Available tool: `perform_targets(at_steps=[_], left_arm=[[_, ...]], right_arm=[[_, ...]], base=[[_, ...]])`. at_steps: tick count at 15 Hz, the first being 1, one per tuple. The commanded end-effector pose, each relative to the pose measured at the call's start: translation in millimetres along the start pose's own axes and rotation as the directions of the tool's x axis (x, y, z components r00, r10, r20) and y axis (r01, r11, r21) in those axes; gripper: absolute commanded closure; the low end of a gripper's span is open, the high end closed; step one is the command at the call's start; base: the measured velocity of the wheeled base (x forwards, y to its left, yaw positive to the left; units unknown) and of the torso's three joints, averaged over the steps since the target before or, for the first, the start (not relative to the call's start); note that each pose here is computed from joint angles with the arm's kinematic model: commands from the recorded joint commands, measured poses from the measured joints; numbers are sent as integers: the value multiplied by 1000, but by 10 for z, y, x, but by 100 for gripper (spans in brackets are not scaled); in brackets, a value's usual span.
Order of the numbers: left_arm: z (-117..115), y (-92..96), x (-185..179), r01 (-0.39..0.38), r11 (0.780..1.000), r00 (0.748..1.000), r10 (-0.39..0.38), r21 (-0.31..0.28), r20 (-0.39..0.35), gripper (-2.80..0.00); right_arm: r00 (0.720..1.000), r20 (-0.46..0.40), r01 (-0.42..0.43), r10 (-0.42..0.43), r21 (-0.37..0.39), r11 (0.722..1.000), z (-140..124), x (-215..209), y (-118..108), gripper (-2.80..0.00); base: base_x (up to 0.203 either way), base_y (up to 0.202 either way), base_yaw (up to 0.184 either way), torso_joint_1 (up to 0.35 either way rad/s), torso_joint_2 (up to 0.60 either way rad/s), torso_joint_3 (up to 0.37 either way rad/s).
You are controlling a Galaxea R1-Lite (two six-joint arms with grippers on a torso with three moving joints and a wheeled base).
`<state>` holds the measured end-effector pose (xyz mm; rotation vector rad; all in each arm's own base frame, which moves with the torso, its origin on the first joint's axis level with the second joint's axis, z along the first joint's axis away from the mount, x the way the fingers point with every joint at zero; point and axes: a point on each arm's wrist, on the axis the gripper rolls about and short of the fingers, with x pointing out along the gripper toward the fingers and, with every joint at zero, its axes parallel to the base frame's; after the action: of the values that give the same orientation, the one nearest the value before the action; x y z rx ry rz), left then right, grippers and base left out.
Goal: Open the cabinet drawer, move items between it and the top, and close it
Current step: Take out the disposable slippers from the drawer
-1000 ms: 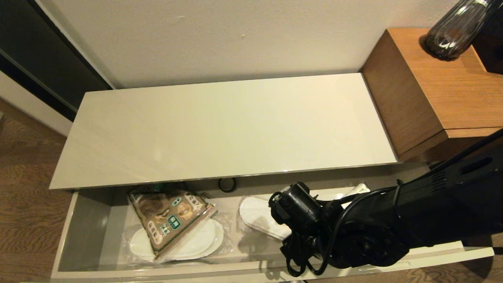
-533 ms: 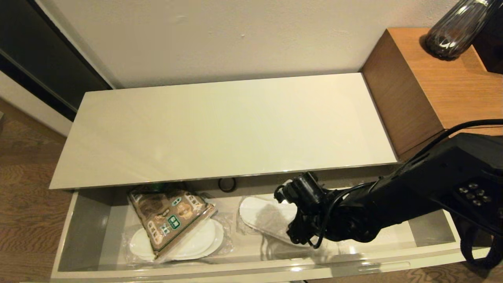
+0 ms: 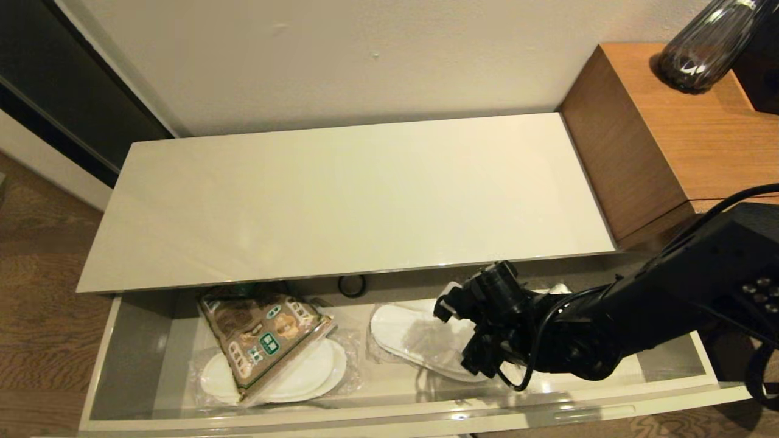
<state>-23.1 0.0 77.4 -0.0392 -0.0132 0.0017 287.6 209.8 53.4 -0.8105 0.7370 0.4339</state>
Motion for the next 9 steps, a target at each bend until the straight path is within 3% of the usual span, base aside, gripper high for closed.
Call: perform_targets(at_steps=[1, 6, 9], left_arm=[[1, 0, 1, 0, 1000, 1000, 0, -1, -1, 0], [1, 0, 1, 0, 1000, 1000, 0, -1, -1, 0], [1, 0, 1, 0, 1000, 1000, 0, -1, -1, 0]], right_arm=[[1000, 4, 0, 0, -27, 1000, -59, -131, -8, -280], [998, -26, -54, 50, -186, 981, -180, -69, 113, -280], [996, -29, -92, 87, -304, 948, -164, 78, 175, -280]], base=[[0, 0, 0, 0, 0, 0], [0, 0, 0, 0, 0, 0], [0, 0, 0, 0, 0, 0]])
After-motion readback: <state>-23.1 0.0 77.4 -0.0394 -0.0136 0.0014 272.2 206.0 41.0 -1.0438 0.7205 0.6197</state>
